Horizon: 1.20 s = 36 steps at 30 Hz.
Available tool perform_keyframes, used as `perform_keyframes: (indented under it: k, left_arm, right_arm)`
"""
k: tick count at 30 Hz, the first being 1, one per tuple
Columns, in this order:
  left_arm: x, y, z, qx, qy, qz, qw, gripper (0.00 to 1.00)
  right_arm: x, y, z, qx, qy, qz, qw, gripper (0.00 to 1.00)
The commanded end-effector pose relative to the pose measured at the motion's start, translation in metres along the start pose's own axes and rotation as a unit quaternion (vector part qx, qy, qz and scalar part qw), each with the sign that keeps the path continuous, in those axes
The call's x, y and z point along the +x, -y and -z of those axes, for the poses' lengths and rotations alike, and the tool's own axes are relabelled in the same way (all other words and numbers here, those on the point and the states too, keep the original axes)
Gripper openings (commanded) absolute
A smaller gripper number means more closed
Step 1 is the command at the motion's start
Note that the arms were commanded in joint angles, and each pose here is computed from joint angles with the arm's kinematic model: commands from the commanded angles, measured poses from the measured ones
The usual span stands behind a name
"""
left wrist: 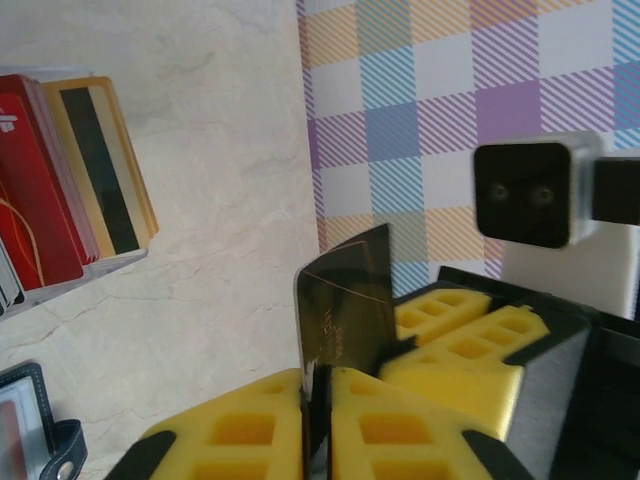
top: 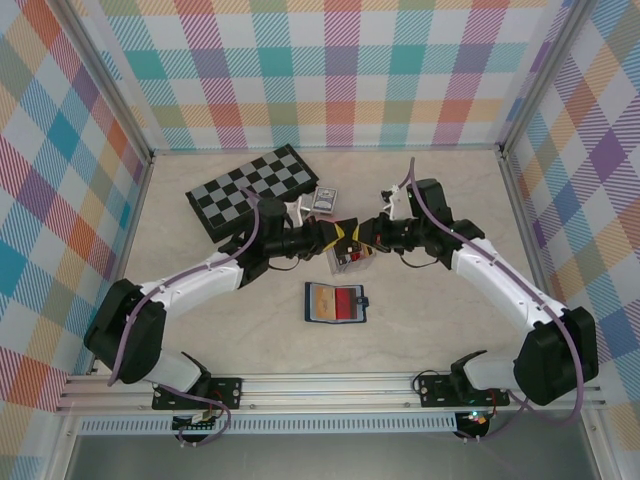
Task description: Put the credit cards into the card holder
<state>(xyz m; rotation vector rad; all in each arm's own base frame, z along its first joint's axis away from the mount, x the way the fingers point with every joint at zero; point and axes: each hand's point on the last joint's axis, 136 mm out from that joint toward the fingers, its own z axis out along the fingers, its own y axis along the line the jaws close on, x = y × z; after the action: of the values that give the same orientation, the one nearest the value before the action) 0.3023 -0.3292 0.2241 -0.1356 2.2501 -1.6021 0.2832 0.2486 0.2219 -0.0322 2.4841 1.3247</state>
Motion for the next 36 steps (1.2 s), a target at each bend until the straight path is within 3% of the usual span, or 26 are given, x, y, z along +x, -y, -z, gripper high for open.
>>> perform_keyframes:
  k: [1,8,13,15,18,21,26,36]
  left_arm:
    - [0.007,0.011,0.004,0.016,-0.012,-0.023,1.000,0.09]
    - [0.013,0.012,0.001,0.028,-0.034,-0.025,0.999,0.08]
    - [0.013,0.009,0.000,0.028,-0.041,-0.022,0.999,0.08]
    - [0.011,0.001,0.002,0.009,-0.036,-0.012,0.999,0.24]
    - [0.007,-0.026,0.013,-0.054,-0.012,0.004,0.998,0.48]
    - [0.010,-0.062,0.036,-0.160,0.008,-0.003,0.987,0.63]
    - [0.030,-0.125,0.082,-0.323,0.012,0.000,0.946,0.69]
    - [0.082,-0.174,0.073,-0.350,-0.063,0.032,0.934,0.68]
  right_arm:
    - [0.004,-0.019,-0.002,-0.058,-0.030,0.008,0.998,0.16]
    - [-0.003,-0.022,0.004,-0.092,-0.037,0.004,0.995,0.16]
    - [-0.002,-0.021,0.008,-0.115,-0.048,0.010,0.992,0.07]
    - [-0.002,-0.016,0.009,-0.110,-0.048,0.005,0.993,0.04]
    - [0.001,0.002,0.010,-0.061,-0.037,0.002,0.997,0.03]
    - [0.009,0.038,0.009,0.040,-0.025,-0.003,0.999,0.03]
    - [0.051,0.074,-0.011,0.157,-0.054,0.011,0.986,0.04]
    - [0.095,0.106,-0.051,0.276,-0.079,0.055,0.956,0.04]
